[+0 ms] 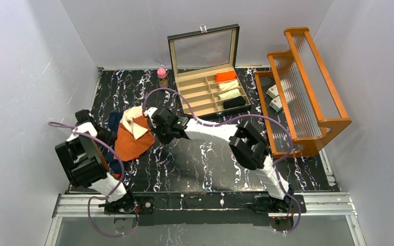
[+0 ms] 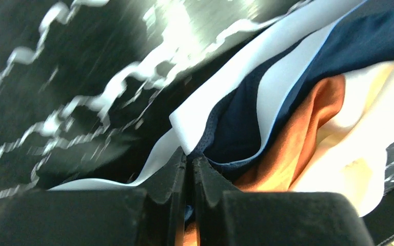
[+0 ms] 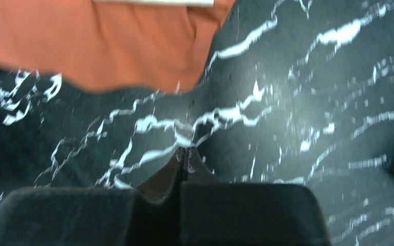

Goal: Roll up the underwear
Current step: Move the underwear to the center of the board, then pick up the underwear from the center of the board.

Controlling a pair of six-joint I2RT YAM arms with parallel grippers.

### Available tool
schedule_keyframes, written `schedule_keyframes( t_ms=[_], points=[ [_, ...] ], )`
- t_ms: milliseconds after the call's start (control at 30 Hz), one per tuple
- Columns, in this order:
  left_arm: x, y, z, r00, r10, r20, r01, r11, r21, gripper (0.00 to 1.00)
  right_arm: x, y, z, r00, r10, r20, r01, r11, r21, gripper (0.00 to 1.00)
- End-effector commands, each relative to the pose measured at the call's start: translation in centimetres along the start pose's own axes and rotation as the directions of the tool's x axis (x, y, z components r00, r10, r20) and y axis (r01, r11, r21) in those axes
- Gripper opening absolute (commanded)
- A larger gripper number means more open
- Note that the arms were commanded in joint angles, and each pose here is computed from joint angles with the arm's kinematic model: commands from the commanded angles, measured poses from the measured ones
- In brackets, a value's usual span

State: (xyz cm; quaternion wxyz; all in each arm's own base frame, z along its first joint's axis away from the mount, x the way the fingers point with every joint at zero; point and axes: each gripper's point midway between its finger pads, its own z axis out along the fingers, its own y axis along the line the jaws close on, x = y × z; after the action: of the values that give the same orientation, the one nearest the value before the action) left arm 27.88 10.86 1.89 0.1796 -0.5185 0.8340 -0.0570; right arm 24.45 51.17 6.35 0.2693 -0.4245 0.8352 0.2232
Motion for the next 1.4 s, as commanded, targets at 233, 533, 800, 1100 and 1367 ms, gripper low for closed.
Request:
schedule_keyframes(
  t_ms=[233, 533, 800, 1100, 1367],
  points=[
    [-7.4, -12.7, 1.2, 0.98, 0.199, 0.024, -0.194, 0.916, 0.35, 0.18, -0.5, 2.4, -7.6, 0.991, 0.134, 0.024, -0.132, 0.987, -0.094, 0.27],
    [-5.4, -14.4, -2.8, 0.9, 0.408, 0.151, -0.434, 0.863, 0.258, 0.68, -0.9, 0.0, -12.4, 0.963, 0.225, 0.147, -0.232, 0.972, 0.026, 0.92],
    [-1.3, -16.5, -4.7, 0.759, 0.603, 0.244, -0.648, 0.738, 0.191, 0.75, 2.0, -4.1, -15.5, 0.916, 0.337, 0.219, -0.36, 0.929, 0.079, 0.99],
    [1.1, -15.9, -1.1, 0.713, 0.692, 0.115, -0.701, 0.704, 0.113, 0.7, 3.0, -6.5, -17.4, 0.886, 0.384, 0.261, -0.426, 0.896, 0.128, 0.87],
    [0.6, -16.3, -0.5, 0.683, 0.725, 0.089, -0.731, 0.68, 0.065, 0.36, 3.0, -7.3, -18.9, 0.867, 0.404, 0.29, -0.458, 0.877, 0.148, 0.8]
  ],
)
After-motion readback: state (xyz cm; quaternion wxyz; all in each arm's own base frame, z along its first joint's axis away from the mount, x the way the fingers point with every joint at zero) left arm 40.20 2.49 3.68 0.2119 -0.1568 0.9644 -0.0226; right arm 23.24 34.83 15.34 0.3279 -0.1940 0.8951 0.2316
